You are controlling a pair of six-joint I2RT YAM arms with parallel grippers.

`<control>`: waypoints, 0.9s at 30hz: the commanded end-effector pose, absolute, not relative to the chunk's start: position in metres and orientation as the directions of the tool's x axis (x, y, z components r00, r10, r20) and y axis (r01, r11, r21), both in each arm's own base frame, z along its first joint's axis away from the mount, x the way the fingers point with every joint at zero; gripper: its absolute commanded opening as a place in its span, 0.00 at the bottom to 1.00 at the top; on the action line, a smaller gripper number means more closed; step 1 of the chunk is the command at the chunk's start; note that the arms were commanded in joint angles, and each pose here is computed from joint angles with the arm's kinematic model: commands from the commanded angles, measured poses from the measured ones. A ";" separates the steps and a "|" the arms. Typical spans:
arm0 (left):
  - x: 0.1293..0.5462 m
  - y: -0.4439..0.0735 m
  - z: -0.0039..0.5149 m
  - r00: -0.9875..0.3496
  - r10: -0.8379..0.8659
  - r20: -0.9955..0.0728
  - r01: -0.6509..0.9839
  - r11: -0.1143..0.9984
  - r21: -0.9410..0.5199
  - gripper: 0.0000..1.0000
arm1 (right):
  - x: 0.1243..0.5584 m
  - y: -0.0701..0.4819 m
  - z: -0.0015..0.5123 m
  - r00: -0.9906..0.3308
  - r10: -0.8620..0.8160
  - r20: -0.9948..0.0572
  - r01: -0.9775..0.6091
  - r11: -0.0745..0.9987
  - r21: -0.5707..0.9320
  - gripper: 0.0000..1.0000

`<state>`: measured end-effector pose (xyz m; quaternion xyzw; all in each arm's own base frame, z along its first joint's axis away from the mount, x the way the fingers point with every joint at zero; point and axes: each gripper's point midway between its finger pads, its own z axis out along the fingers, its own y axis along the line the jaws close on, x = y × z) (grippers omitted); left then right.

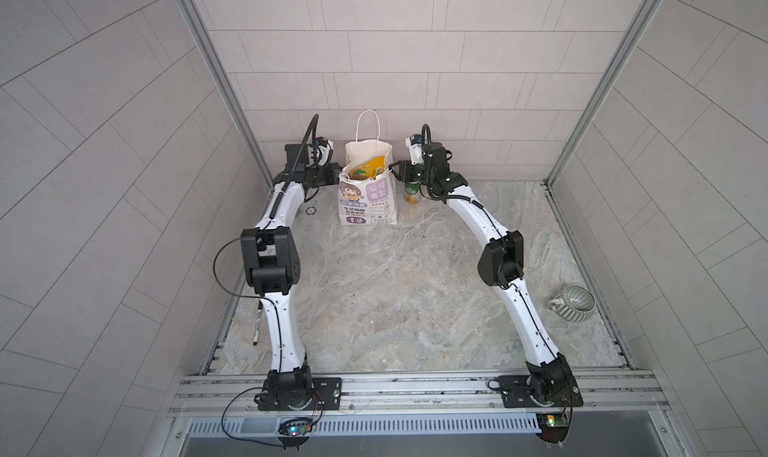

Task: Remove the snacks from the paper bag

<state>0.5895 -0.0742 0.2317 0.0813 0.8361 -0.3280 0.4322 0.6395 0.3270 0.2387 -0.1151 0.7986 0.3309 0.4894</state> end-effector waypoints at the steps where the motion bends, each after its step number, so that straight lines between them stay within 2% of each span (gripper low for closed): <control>1: 0.577 -0.068 0.263 -0.543 -0.167 -0.823 0.432 0.785 -0.444 0.00 | 0.625 0.337 0.252 -0.484 0.105 -0.869 -0.563 0.722 0.401 0.52; 6: 0.584 -0.009 0.295 -0.434 -0.338 -0.835 0.320 0.808 -0.494 0.00 | 0.608 0.339 0.262 -0.498 0.088 -0.863 -0.575 0.711 0.405 0.51; 9: 0.602 0.008 0.305 -0.440 -0.373 -0.817 0.305 0.794 -0.527 0.00 | 0.604 0.328 0.277 -0.481 0.120 -0.869 -0.543 0.737 0.402 0.51; 20: 0.682 -0.037 0.261 -0.480 -0.354 -0.803 0.404 0.724 -0.560 0.00 | 0.564 0.312 0.338 -0.446 0.173 -0.878 -0.544 0.727 0.420 0.49; 27: 0.714 -0.034 0.226 -0.452 -0.430 -0.782 0.379 0.701 -0.604 0.00 | 0.535 0.292 0.361 -0.398 0.211 -0.893 -0.558 0.716 0.419 0.49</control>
